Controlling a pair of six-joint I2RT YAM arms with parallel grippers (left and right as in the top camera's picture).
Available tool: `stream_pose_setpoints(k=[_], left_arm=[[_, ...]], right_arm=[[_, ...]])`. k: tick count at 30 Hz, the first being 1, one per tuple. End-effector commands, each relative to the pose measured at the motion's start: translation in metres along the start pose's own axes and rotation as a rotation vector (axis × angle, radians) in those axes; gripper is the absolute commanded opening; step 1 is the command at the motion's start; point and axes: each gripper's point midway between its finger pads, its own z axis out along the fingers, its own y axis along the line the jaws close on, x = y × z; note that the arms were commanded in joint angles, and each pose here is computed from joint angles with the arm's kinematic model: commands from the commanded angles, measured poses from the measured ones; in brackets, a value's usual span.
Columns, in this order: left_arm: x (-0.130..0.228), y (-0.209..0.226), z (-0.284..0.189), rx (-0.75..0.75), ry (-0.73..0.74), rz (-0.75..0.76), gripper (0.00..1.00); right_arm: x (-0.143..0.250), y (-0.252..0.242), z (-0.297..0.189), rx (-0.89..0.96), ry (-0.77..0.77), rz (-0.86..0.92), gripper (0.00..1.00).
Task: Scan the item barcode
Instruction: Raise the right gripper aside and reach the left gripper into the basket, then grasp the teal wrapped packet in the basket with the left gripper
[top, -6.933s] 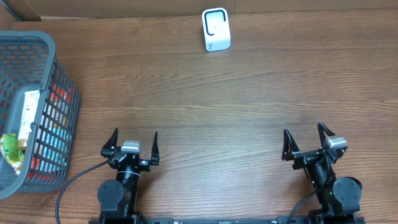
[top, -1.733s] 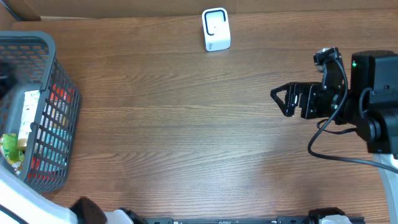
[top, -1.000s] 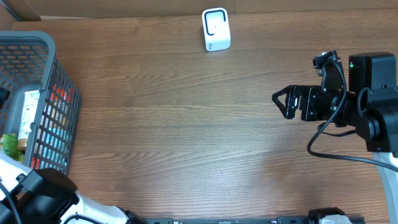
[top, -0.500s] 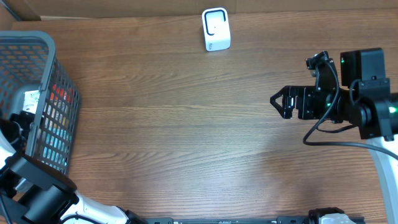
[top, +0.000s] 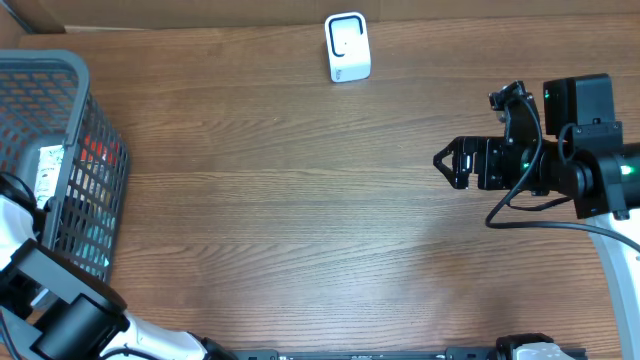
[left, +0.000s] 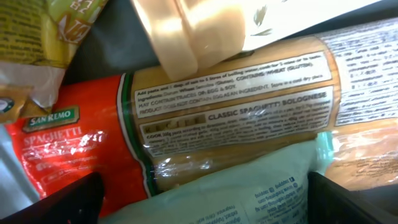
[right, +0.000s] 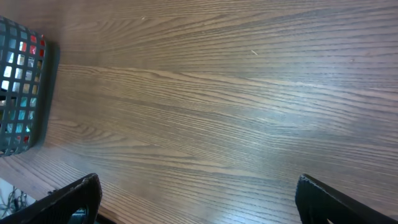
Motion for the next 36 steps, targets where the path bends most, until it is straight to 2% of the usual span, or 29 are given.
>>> stream_pose_setpoints(k=[1,2,4,5,6,12,19,24,31,36], left_arm=[[0.028,0.012,0.023,-0.04,0.1,0.016,0.69],[0.028,0.012,0.023,-0.039,0.1,0.016,0.5],[0.029,0.011,0.022,-0.032,0.102,0.015,0.19],[0.029,0.011,0.022,-0.032,0.104,0.015,0.09],[0.028,0.01,0.021,-0.029,0.104,0.016,0.04],[0.003,-0.006,-0.014,0.02,0.067,0.015,0.04],[-0.042,-0.038,-0.101,0.146,-0.048,0.019,0.04],[-0.061,-0.049,-0.163,0.204,-0.144,0.026,0.04],[-0.059,-0.082,-0.25,0.431,-0.248,0.096,0.04],[-0.029,-0.107,-0.324,0.593,-0.359,0.232,0.04]], right_arm=[[-0.005,0.004,-0.003,-0.003,-0.015,-0.02,1.0],[-0.005,0.004,-0.003,-0.003,-0.015,-0.02,1.0],[-0.005,0.004,-0.003,-0.003,-0.015,-0.02,1.0],[-0.005,0.004,-0.003,-0.003,-0.016,-0.02,1.0],[-0.005,0.004,-0.003,-0.003,-0.017,-0.021,1.0],[-0.006,0.004,-0.003,-0.003,-0.019,-0.022,1.0],[-0.008,0.004,-0.003,-0.005,-0.028,-0.025,1.0],[-0.008,0.004,-0.003,-0.005,-0.028,-0.026,1.0],[-0.009,0.004,-0.003,-0.005,-0.03,-0.026,1.0],[-0.009,0.004,-0.003,-0.005,-0.032,-0.027,1.0]])
